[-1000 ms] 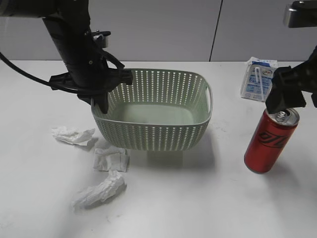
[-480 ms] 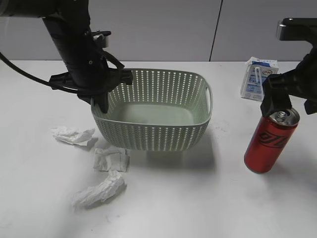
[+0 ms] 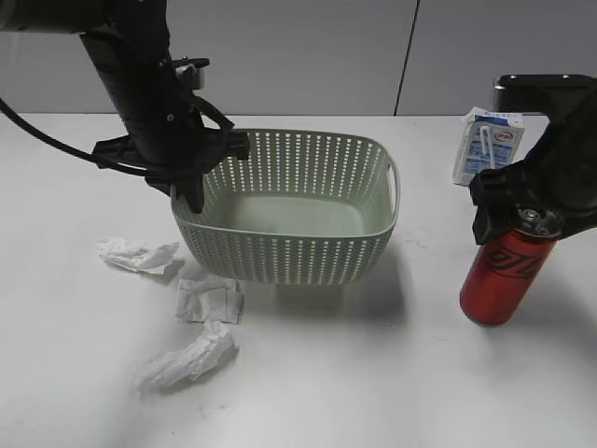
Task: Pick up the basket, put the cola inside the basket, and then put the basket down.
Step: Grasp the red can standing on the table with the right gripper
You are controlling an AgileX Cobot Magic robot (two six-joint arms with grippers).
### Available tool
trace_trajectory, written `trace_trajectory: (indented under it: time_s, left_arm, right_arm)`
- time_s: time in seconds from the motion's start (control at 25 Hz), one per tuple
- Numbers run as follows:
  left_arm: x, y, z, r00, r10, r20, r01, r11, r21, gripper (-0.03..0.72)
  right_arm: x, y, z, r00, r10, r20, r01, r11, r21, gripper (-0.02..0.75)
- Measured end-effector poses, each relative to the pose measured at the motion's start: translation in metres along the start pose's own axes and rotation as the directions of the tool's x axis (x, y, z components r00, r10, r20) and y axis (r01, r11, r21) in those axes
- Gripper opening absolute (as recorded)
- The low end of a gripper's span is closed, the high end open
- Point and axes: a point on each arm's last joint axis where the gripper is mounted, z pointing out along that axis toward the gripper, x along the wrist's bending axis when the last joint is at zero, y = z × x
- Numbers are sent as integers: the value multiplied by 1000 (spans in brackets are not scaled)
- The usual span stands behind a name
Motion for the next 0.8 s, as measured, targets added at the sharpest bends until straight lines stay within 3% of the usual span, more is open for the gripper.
trace_trajectory:
  time_s: [0.2,0.4,0.8]
  left_arm:
    - [0,0,0,1000,0,-1,0,1000,0,-3]
    - [0,0,0,1000,1,-1,-1,1000,0,-3]
    - [0,0,0,1000,1,-2,-1,1000,-1,-3]
  right_arm:
    - [1,-1,11,1000,6,2,-6,999,38,631]
    - [2,-1,11,1000,18,-8,-17,999,42,501]
    - [4,12,-15,999,-48,-7,49,997,61,501]
